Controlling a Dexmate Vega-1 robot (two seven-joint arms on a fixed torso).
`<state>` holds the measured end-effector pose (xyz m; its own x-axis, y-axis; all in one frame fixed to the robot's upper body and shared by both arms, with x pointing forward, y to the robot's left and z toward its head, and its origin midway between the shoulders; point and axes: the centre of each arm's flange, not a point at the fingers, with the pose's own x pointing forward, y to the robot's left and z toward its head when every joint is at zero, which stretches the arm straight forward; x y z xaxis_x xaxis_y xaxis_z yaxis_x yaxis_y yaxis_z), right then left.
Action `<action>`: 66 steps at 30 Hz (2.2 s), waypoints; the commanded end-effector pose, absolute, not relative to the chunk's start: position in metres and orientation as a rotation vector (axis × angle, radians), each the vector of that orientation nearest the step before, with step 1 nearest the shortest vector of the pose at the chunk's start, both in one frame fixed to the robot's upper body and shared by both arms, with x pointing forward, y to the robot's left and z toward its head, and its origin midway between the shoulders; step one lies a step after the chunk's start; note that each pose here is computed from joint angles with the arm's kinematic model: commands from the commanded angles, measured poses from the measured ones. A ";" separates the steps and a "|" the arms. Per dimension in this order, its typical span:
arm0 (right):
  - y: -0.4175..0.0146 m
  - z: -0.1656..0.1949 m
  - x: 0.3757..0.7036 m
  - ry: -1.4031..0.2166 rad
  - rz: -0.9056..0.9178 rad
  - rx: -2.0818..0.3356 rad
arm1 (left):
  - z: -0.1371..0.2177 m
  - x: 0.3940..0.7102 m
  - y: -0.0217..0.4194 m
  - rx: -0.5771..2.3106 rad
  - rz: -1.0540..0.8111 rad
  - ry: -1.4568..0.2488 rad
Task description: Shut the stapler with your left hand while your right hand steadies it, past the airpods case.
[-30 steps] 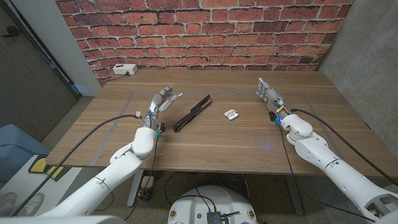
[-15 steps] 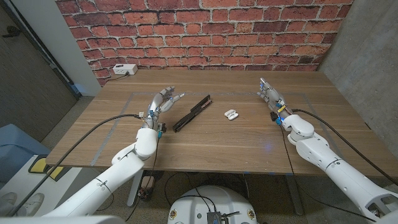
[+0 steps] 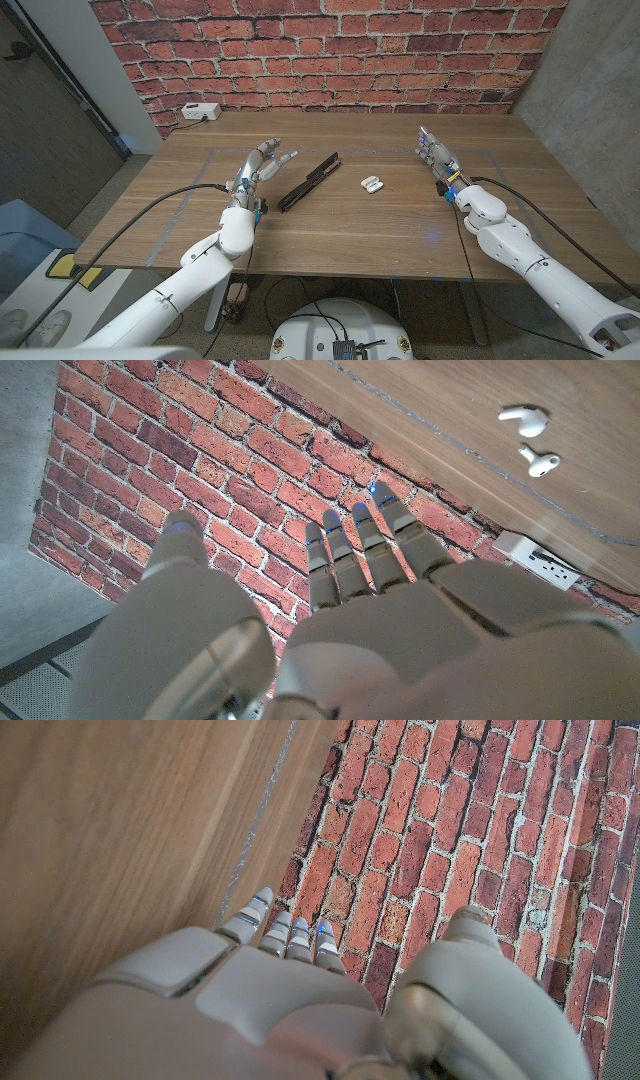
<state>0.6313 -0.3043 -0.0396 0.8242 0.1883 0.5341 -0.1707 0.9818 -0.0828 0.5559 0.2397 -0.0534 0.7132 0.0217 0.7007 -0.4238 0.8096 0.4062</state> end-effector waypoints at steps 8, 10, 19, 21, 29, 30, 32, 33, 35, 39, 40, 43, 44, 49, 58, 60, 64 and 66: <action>-0.312 -0.047 0.630 -0.568 0.186 -0.027 | -0.055 0.544 0.232 0.645 0.304 -0.758; -0.314 -0.047 0.629 -0.569 0.186 -0.027 | -0.057 0.542 0.229 0.656 0.315 -0.762; -0.316 -0.048 0.630 -0.568 0.189 -0.023 | -0.059 0.539 0.223 0.690 0.340 -0.760; -0.317 -0.048 0.631 -0.567 0.188 -0.024 | -0.058 0.539 0.222 0.698 0.343 -0.759; -0.320 -0.052 0.633 -0.560 0.181 -0.016 | -0.059 0.540 0.217 0.722 0.355 -0.754; -0.320 -0.052 0.634 -0.560 0.180 -0.015 | -0.059 0.540 0.216 0.727 0.361 -0.753; -0.321 -0.053 0.634 -0.558 0.178 -0.012 | -0.059 0.540 0.215 0.722 0.362 -0.751; -0.321 -0.053 0.634 -0.558 0.177 -0.011 | -0.059 0.540 0.215 0.724 0.361 -0.752; -0.322 -0.053 0.634 -0.558 0.179 -0.014 | -0.058 0.539 0.214 0.739 0.364 -0.755; -0.325 -0.054 0.633 -0.562 0.173 -0.015 | -0.056 0.537 0.212 0.769 0.375 -0.751; -0.326 -0.054 0.633 -0.562 0.173 -0.015 | -0.055 0.536 0.212 0.773 0.374 -0.753; -0.326 -0.055 0.633 -0.561 0.172 -0.010 | -0.055 0.535 0.211 0.788 0.378 -0.748; -0.326 -0.055 0.633 -0.561 0.171 -0.007 | -0.055 0.535 0.211 0.794 0.377 -0.746; -0.326 -0.055 0.632 -0.564 0.173 -0.011 | -0.054 0.532 0.212 0.821 0.379 -0.745; -0.326 -0.056 0.629 -0.567 0.173 -0.013 | -0.054 0.525 0.213 0.882 0.399 -0.727; -0.325 -0.057 0.628 -0.567 0.175 -0.011 | -0.053 0.524 0.214 0.890 0.398 -0.729; -0.323 -0.057 0.628 -0.568 0.174 -0.012 | -0.052 0.522 0.215 0.922 0.403 -0.723; -0.322 -0.057 0.628 -0.568 0.175 -0.012 | -0.051 0.522 0.215 0.931 0.405 -0.721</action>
<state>0.6298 -0.3250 -0.0563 0.8301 0.1682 0.5317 -0.1618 0.9851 -0.0591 0.5275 0.2140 -0.0535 0.6941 0.0256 0.7194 -0.5869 0.5988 0.5449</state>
